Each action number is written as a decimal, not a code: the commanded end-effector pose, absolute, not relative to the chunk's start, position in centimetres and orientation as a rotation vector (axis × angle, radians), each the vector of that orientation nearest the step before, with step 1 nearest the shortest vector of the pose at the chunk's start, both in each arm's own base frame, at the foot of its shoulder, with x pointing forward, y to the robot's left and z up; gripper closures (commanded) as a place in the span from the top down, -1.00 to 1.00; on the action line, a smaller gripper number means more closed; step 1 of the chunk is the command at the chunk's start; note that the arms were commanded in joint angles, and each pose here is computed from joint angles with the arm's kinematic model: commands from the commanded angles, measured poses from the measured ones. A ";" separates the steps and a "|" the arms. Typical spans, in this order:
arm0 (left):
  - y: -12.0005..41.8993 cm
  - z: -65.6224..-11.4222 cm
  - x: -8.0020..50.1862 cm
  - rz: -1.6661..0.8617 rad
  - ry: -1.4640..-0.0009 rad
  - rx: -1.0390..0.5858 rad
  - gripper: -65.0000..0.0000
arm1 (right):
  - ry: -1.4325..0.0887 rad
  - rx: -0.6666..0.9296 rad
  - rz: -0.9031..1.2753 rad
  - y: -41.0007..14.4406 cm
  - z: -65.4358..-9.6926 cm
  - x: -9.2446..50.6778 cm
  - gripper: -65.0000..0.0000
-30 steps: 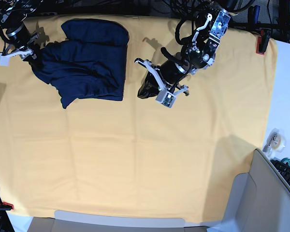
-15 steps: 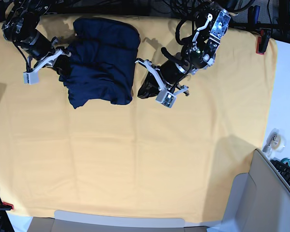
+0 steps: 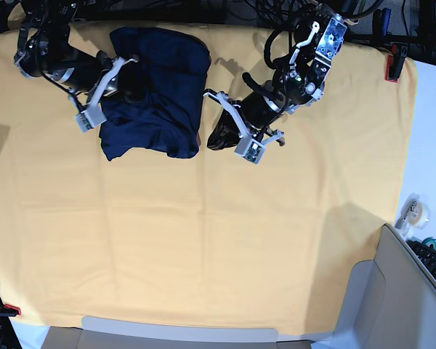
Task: Fold the T-shirt properly
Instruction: 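Push the bundle's side with the right gripper to square it, then press the bundle's edge with the right gripper and shift the left gripper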
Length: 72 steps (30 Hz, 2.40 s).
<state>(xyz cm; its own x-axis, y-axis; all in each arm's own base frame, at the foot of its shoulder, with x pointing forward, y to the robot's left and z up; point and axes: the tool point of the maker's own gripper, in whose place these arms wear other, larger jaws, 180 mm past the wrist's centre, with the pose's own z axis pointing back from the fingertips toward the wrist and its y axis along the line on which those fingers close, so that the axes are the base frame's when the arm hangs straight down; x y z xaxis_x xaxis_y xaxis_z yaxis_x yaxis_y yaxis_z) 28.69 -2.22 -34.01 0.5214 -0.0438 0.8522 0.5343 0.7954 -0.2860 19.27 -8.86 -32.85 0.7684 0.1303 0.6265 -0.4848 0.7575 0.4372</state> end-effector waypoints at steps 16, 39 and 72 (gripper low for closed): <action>-2.5 -32.3 29.4 -0.367 -1.027 -0.592 -1.00 | -0.397 0.654 0.777 -2.0 -35.5 13.6 -1.00; -2.5 -32.2 29.6 -0.364 -1.033 -0.592 -1.00 | -0.533 0.603 1.001 0.3 -32.3 18.8 0.02; 7.4 -31.0 33.8 -0.145 -1.136 -0.406 -1.00 | -0.751 0.482 0.403 -9.9 -31.1 23.9 -1.00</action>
<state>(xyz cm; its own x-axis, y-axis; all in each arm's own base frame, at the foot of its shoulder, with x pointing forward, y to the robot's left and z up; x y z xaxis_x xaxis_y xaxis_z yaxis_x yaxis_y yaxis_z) 33.01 6.99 -32.63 0.4718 0.0775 0.8783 0.3144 0.9158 -0.2497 23.48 -10.07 -32.07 0.6928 0.1855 0.6969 -0.4963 0.8237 0.2741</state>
